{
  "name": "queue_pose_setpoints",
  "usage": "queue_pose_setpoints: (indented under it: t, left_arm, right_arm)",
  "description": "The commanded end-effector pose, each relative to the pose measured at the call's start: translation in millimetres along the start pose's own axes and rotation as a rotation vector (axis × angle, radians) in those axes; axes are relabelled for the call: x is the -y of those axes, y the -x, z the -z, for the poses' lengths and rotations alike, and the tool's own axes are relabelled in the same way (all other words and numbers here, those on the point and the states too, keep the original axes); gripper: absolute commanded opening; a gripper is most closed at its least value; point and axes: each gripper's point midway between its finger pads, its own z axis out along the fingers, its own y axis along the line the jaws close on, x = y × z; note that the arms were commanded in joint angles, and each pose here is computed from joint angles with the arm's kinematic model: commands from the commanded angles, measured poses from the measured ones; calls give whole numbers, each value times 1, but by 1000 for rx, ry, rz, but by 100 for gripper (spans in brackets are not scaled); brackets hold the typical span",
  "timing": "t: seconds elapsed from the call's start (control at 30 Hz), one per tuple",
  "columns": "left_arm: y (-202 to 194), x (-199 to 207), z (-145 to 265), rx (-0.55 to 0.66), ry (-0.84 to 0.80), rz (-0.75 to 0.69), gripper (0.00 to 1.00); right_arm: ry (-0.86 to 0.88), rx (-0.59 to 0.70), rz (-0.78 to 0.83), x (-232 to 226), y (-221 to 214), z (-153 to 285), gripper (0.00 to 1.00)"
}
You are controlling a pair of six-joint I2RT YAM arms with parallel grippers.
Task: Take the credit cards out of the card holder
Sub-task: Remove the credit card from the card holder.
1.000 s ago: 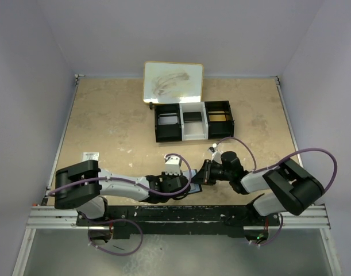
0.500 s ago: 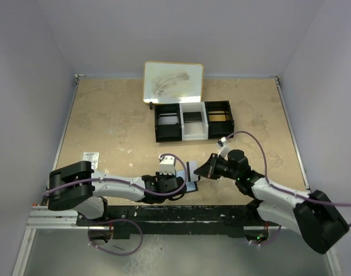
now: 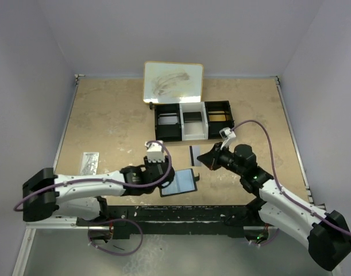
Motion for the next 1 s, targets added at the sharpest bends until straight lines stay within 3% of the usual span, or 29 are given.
queue_pose_setpoints:
  t: [0.0,0.17,0.37,0.63,0.97]
  left_arm:
    - [70,-29,19,116,35,57,56]
    - [114,-98,28,157,182,157,68]
    - [117,-147,18,91,305,247,69]
    - [113,-157,30,121,293,327,69]
    - [120,-154,55,145,242,351,69]
  right_arm:
    - [4,210,254,-21,72,6,0]
    - [-31,337,485,-32,123,3,0]
    - [45,315,792,-47,144,-29,0]
    - [81,149,1024,-45,162,-98,0]
    - [100,-75,1219,-11,137,-185,0]
